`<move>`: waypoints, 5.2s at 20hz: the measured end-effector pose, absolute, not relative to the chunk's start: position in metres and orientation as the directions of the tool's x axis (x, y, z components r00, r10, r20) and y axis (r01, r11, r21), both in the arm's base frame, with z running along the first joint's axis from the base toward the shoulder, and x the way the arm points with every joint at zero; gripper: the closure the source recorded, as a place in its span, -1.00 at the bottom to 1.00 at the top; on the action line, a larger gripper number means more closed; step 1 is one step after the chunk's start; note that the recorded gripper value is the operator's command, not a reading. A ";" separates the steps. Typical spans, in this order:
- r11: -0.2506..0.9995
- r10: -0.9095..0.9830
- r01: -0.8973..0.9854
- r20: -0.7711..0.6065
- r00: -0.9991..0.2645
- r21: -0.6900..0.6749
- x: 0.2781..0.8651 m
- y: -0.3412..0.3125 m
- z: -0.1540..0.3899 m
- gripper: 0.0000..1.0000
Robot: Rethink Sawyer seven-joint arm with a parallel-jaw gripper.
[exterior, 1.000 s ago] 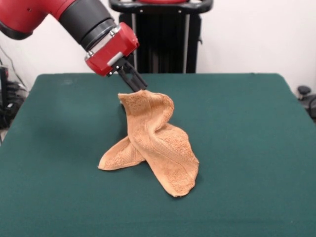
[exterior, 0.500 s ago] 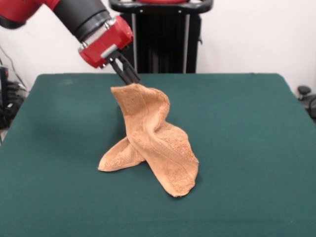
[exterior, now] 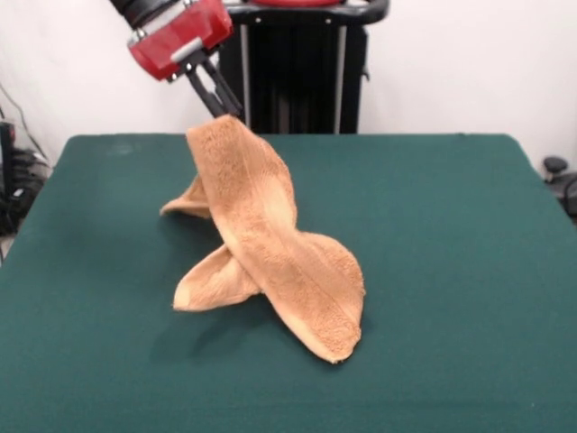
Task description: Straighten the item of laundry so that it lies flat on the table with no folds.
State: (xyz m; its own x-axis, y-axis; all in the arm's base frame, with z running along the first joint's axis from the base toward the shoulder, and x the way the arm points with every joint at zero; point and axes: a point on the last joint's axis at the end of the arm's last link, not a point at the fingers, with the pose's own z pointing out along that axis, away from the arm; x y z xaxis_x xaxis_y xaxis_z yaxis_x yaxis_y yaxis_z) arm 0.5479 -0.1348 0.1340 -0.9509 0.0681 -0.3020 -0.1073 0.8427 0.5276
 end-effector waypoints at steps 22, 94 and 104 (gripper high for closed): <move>0.888 0.059 -0.055 -0.232 -0.971 0.456 0.545 -0.141 0.185 1.00; 0.990 -0.128 -0.103 -0.286 -0.950 -0.100 0.574 -0.129 0.303 1.00; 0.993 -0.106 -0.087 -0.268 -0.958 -0.079 0.558 -0.112 0.269 1.00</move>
State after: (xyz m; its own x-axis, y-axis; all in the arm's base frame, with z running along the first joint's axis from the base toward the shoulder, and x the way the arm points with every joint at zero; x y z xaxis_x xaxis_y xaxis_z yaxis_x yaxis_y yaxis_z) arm 0.5576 -0.1116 0.2692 -0.9575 -0.1055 -0.2683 -0.0871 0.9930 -0.0795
